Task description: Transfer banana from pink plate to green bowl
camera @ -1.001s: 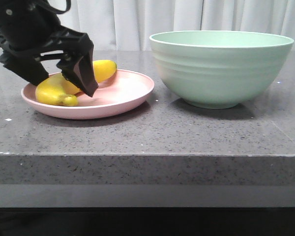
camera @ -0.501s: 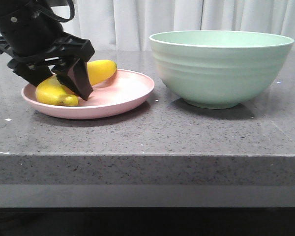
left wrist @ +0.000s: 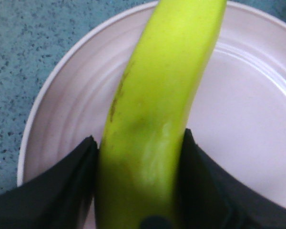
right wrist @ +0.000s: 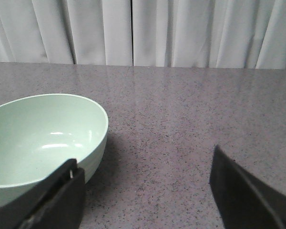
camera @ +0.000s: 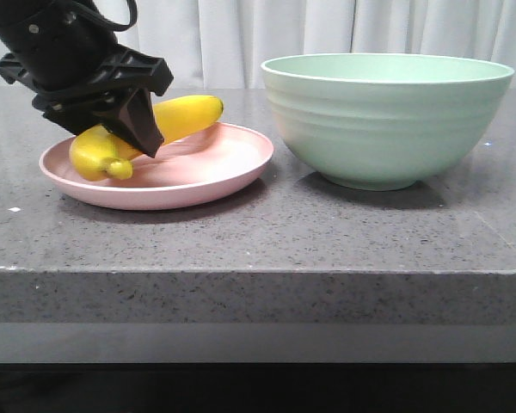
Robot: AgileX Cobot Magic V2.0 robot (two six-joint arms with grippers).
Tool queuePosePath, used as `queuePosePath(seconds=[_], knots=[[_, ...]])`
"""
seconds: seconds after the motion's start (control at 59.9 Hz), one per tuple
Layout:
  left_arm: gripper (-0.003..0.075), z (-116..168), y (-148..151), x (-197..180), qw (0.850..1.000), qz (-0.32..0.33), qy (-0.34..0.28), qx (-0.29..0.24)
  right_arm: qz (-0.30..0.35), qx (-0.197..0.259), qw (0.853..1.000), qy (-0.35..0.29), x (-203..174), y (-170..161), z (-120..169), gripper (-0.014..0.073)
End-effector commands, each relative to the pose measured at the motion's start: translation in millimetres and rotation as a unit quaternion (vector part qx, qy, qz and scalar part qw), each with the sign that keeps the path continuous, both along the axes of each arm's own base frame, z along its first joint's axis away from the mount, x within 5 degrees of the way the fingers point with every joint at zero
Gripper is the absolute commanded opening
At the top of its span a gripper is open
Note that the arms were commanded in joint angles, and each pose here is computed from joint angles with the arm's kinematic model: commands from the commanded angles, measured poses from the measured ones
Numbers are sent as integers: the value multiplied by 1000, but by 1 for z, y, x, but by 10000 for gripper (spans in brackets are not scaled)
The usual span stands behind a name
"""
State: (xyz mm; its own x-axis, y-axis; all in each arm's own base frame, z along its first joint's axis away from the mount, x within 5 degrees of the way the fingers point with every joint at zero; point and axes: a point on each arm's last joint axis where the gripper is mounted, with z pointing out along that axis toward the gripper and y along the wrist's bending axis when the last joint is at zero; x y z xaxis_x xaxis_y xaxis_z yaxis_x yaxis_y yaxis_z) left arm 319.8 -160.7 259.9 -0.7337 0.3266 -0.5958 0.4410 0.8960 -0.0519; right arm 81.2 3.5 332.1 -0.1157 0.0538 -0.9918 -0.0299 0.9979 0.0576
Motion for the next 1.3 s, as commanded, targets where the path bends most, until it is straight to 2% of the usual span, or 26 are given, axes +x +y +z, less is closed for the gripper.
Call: queuePosePath(seconds=[0.0, 0.117, 0.25, 0.517, 0.717, 0.901, 1.034, 1.185, 1.285], knots=[[250, 28, -4, 2, 998, 2, -60, -36, -9, -9, 999, -47, 1, -2, 17, 561], [197, 29, -4, 1, 998, 2, -60, -36, -9, -9, 999, -47, 1, -2, 17, 561], [195, 40, -2, -2, 996, 3, -77, -44, -9, -9, 999, -47, 1, -2, 17, 561], [195, 94, 7, -32, 984, 7, -143, -108, -9, -9, 999, -47, 1, -2, 17, 561], [195, 127, -6, -68, 968, -38, -196, -150, -5, -1, 1000, -19, 14, -1, 13, 561], [195, 133, -34, -94, 961, -99, -196, -168, 3, 68, 998, -12, 29, 1, 18, 561], [195, 132, -50, -107, 957, -132, -190, -175, 14, 140, 990, -7, 40, 5, 27, 561], [195, 133, -56, -113, 954, -144, -191, -180, 49, 212, 976, 6, 55, 15, 38, 561], [195, 133, -56, -113, 954, -144, -191, -180, 90, 264, 960, 17, 63, 28, 49, 561]])
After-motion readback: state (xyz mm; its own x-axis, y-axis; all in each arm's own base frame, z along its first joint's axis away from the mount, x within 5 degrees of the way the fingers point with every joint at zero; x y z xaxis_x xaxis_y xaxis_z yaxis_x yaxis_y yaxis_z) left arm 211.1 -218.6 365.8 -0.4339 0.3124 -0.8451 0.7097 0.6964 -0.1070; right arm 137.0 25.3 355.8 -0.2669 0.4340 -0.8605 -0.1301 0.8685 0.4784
